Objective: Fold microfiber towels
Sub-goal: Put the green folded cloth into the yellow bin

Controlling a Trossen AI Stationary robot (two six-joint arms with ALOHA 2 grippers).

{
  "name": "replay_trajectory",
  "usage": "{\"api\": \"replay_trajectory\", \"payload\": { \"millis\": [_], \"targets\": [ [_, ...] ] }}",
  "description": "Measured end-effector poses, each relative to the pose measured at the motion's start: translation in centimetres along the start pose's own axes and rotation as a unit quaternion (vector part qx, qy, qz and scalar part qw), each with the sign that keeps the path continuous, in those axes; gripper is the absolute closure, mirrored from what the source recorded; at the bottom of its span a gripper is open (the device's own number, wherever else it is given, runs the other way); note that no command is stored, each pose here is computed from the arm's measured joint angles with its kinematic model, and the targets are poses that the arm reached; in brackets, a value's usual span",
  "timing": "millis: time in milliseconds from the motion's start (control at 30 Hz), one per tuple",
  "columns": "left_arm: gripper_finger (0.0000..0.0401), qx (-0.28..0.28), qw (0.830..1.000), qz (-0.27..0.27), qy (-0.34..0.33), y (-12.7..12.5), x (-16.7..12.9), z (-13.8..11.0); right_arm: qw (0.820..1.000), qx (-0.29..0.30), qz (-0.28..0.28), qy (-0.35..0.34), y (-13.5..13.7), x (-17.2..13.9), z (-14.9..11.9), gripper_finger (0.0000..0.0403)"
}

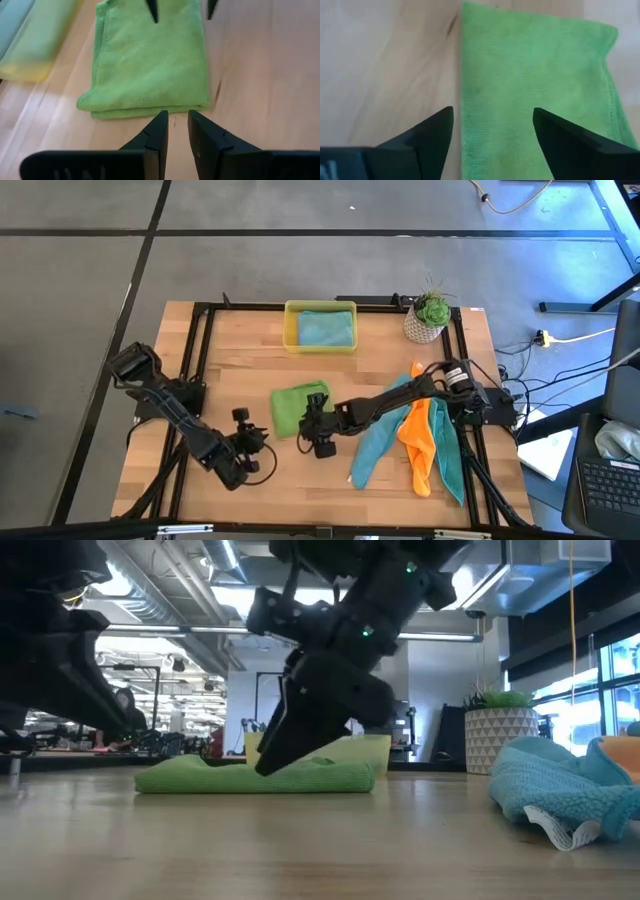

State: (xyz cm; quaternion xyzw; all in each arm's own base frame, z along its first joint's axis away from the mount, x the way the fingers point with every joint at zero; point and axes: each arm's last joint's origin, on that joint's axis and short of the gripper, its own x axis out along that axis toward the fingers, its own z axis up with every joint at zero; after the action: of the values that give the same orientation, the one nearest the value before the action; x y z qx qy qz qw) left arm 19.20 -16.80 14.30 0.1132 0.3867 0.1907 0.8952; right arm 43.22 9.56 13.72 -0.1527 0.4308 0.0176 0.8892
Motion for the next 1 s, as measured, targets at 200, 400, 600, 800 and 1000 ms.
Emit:
{"api": "replay_trajectory", "payload": {
  "millis": [200, 400, 600, 800, 1000],
  "targets": [
    [0.0335, 0.013, 1.000, -0.003, 0.001, -0.1, -0.4, -0.4, 0.999, 0.004, 0.039, 0.006, -0.3, 0.8, -0.2, 0.0135],
    [0.0335, 0.011, 1.000, -0.003, 0.001, -0.1, -0.4, -0.4, 0.998, 0.016, 0.057, 0.022, -0.3, 1.8, -0.9, 0.0152],
    [0.0335, 0.007, 1.000, -0.001, 0.002, -0.1, -0.4, -0.4, 0.996, 0.034, 0.068, 0.035, -1.7, 2.1, -0.6, 0.0162],
    [0.0335, 0.009, 1.000, 0.001, 0.002, 0.0, -0.4, -0.4, 0.993, 0.050, 0.091, 0.051, -2.9, 4.5, -1.5, 0.0170],
    [0.0335, 0.007, 1.000, 0.000, 0.002, -0.1, -0.5, -0.4, 0.993, 0.059, 0.088, 0.048, -2.8, 5.7, -1.9, 0.0194]
  ]
}}
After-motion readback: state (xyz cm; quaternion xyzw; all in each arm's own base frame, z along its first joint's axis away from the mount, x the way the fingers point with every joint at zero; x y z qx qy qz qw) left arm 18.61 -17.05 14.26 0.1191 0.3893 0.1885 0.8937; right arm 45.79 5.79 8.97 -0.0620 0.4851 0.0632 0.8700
